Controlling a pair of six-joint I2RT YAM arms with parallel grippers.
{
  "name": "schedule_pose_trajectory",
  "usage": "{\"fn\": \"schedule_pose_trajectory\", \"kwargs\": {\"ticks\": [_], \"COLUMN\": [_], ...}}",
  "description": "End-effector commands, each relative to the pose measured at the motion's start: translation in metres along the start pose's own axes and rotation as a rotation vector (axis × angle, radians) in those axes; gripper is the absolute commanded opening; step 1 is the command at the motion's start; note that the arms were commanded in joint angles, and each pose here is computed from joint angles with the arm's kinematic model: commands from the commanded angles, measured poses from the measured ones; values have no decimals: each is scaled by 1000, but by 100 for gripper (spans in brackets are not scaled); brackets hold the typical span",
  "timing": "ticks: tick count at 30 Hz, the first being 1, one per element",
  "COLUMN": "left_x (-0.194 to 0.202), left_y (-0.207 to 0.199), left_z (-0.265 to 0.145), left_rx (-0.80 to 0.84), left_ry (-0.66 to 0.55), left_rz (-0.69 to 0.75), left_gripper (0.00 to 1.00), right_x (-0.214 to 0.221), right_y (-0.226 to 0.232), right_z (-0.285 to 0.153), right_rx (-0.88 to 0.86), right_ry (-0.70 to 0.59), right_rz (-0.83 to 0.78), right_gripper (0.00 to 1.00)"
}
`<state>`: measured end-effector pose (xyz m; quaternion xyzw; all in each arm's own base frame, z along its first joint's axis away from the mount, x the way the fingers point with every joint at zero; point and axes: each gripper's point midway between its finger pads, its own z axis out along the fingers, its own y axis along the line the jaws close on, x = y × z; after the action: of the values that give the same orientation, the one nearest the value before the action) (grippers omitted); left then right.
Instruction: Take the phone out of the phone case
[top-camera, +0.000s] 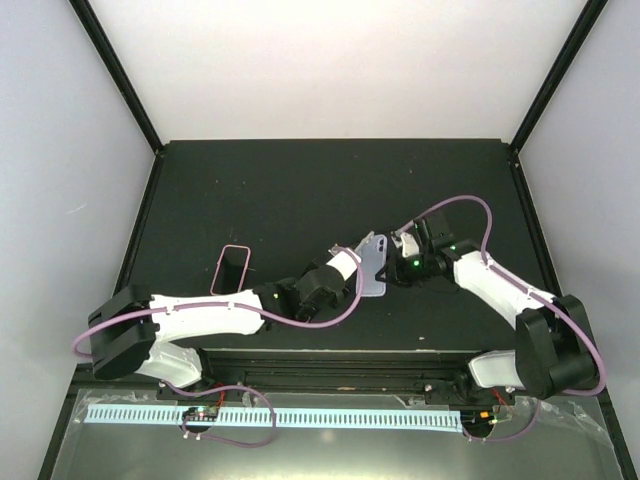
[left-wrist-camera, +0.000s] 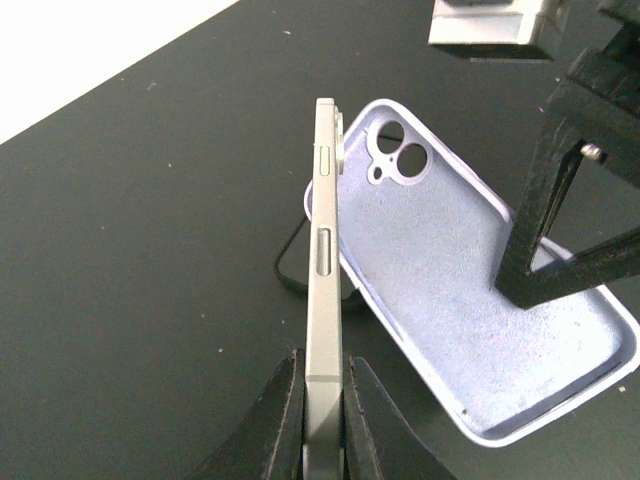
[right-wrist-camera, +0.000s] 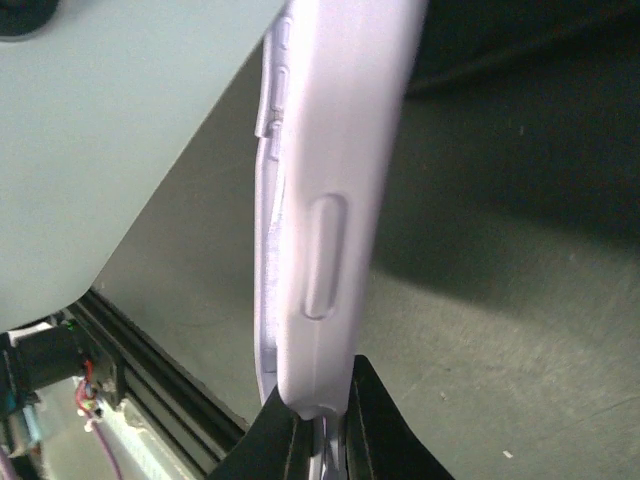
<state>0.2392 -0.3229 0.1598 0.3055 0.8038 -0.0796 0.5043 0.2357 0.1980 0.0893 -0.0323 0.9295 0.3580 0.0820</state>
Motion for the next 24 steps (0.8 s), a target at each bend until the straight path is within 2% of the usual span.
{"fn": "schedule_pose_trajectory", "kwargs": {"ticks": [1, 4, 7, 11, 15, 17, 21, 24], "left_x": [-17, -21, -27, -33, -39, -42, -33, -16], "left_y": [28, 38, 46, 53, 48, 48, 71, 91], "left_z": [3, 10, 12, 9, 3, 0, 13, 28], "left_rx": [-116, -203, -213, -124, 26, 47, -120, -296], "left_ry": [-23, 5, -14, -78, -153, -174, -88, 106], "left_rz": [9, 82, 57, -58, -127, -138, -84, 18], "left_gripper": [1, 2, 1, 2, 2, 2, 1, 2], "right_x": [-40, -49, -57, -66, -77, -81, -88, -90], "right_y": [17, 10, -11, -32, -41, -41, -36, -36], "right_z": [-27, -37, -43, -52, -63, -68, -77, -81], "right_rx": [50, 95, 189, 251, 302, 322, 331, 334], "right_ry": [-115, -125, -150, -178, -245, -277, -320, -334], "right_rz": [-201, -242, -262, -292, -318, -330, -351, -356], "right_gripper": [1, 1, 1, 1, 1, 1, 1, 1]}}
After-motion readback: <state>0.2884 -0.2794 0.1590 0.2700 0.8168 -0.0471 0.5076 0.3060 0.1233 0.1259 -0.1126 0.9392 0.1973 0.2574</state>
